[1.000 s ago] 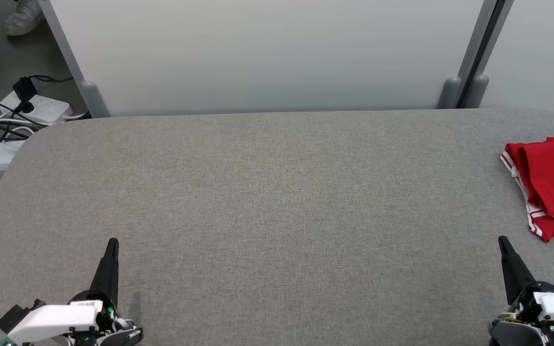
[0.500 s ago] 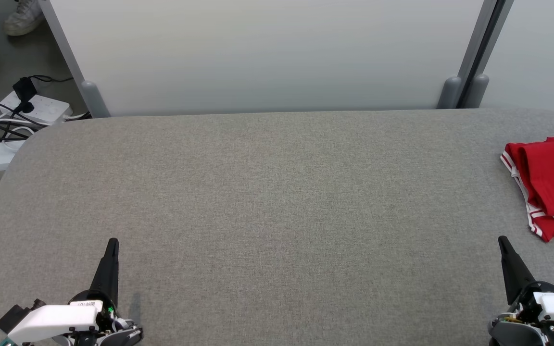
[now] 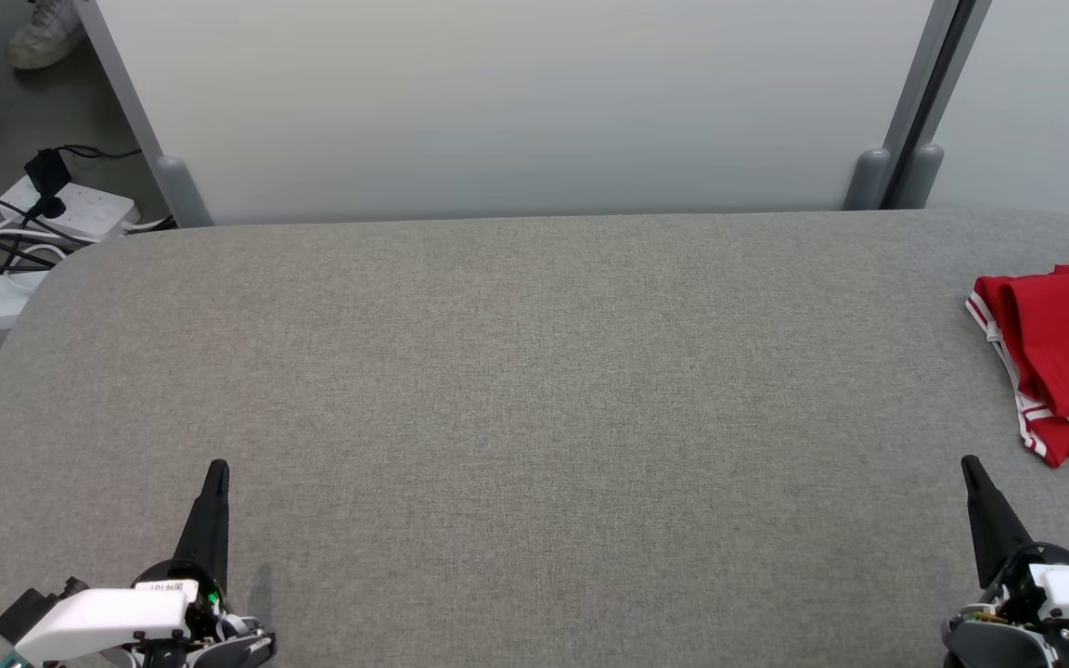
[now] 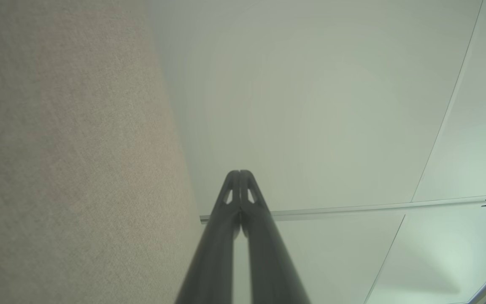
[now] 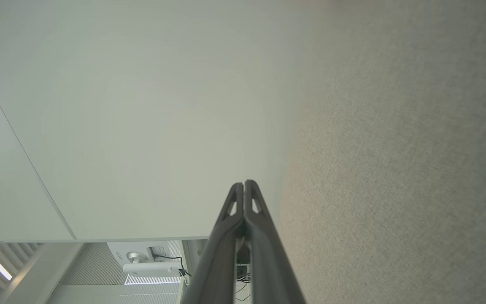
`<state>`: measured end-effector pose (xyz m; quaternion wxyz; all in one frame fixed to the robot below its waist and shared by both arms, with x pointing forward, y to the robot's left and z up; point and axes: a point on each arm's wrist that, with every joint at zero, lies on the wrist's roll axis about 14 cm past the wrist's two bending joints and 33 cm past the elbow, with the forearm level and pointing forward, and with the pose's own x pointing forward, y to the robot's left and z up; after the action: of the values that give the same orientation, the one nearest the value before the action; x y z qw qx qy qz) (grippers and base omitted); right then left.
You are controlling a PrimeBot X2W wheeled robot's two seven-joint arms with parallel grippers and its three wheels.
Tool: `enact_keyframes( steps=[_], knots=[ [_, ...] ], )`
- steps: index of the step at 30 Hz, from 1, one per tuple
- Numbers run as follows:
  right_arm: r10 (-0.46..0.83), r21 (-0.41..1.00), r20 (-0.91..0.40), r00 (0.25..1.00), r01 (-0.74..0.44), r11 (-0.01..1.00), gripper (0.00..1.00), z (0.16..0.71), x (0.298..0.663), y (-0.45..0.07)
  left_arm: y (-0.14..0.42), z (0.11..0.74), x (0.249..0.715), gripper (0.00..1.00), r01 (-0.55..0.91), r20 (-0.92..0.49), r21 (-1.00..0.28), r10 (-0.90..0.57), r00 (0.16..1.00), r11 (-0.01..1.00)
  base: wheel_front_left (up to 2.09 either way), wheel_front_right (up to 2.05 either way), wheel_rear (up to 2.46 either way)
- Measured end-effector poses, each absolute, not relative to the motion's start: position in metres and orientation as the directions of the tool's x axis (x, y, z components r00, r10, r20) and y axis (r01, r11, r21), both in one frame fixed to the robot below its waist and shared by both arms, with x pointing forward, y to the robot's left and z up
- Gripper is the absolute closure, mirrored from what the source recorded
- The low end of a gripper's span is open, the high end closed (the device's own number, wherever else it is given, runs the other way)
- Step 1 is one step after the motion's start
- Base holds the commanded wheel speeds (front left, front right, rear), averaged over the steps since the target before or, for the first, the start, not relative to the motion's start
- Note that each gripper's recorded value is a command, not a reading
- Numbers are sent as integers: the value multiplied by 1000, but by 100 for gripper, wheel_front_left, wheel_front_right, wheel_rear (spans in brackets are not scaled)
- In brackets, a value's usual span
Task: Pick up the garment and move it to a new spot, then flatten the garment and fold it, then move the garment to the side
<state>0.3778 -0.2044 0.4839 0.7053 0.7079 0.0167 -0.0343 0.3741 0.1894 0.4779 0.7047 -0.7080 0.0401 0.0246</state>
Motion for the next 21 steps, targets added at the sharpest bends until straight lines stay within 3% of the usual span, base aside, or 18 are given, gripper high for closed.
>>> enact_keyframes(
  steps=[21],
  knots=[
    [-25,997,-72,997,72,-5,100,484,378,-204,189,478,374,100,-91,-91,-996,-22,996,-4,0,0,0]
  ],
)
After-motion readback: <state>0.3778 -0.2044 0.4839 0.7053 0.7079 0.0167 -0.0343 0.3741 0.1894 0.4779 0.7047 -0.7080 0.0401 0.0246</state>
